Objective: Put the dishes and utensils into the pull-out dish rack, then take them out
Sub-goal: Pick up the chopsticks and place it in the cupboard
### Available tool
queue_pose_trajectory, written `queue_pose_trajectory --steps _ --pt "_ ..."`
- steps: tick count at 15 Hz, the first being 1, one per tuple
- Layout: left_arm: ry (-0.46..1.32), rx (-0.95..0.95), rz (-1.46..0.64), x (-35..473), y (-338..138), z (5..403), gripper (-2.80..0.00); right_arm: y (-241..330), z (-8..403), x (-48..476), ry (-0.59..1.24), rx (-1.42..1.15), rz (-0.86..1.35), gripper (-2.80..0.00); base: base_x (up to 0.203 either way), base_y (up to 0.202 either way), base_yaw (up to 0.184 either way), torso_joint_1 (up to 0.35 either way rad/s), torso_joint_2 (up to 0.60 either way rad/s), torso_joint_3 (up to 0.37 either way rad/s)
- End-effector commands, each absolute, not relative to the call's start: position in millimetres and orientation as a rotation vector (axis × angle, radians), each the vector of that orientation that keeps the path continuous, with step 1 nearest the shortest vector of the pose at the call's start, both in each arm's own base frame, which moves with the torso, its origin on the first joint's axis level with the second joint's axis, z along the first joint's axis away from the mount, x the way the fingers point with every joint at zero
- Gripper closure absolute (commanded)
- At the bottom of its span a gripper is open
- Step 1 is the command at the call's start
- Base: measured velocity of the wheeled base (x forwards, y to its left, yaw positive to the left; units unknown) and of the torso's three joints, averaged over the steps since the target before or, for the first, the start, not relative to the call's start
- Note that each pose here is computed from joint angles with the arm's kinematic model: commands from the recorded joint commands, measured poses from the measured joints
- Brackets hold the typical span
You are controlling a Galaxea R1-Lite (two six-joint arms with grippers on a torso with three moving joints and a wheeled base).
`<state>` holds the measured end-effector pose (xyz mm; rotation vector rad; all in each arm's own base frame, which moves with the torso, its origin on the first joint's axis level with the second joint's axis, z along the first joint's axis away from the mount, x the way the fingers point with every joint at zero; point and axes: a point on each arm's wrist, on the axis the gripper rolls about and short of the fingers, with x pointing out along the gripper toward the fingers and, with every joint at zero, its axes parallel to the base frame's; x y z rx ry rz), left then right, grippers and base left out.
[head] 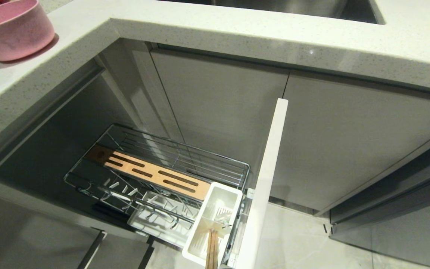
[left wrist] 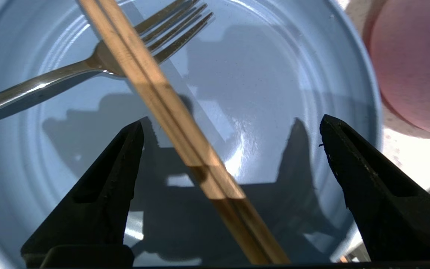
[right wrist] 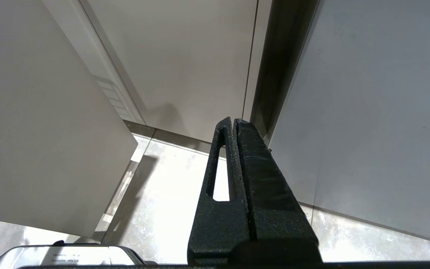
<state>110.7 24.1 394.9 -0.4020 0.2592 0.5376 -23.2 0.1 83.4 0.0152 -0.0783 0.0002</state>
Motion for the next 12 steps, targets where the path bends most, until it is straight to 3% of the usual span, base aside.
queue_pose_trajectory --steps 1,5,6,12 --pt "0.287 -0.401 0.547 118.3 25.4 391.4 -2.80 0.1 76.2 -21.1 -0.054 0.015 0.000 0.00 0.000 0.000 0.000 0.000 0.00 0.000" --pt "0.306 -0.398 0.546 122.6 25.5 390.1 -2.80 0.1 76.2 -21.1 -0.054 0.015 0.000 0.00 0.000 0.000 0.000 0.000 0.00 0.000" --pt "0.308 -0.397 0.545 123.3 25.5 389.7 0.00 0.1 76.2 -21.1 -0.054 0.015 0.000 0.00 0.000 0.000 0.000 0.000 0.00 0.000" --pt "0.311 -0.394 0.525 123.2 22.9 389.8 0.00 0.1 76.2 -21.1 -0.054 0.015 0.000 0.00 0.000 0.000 0.000 0.000 0.00 0.000"
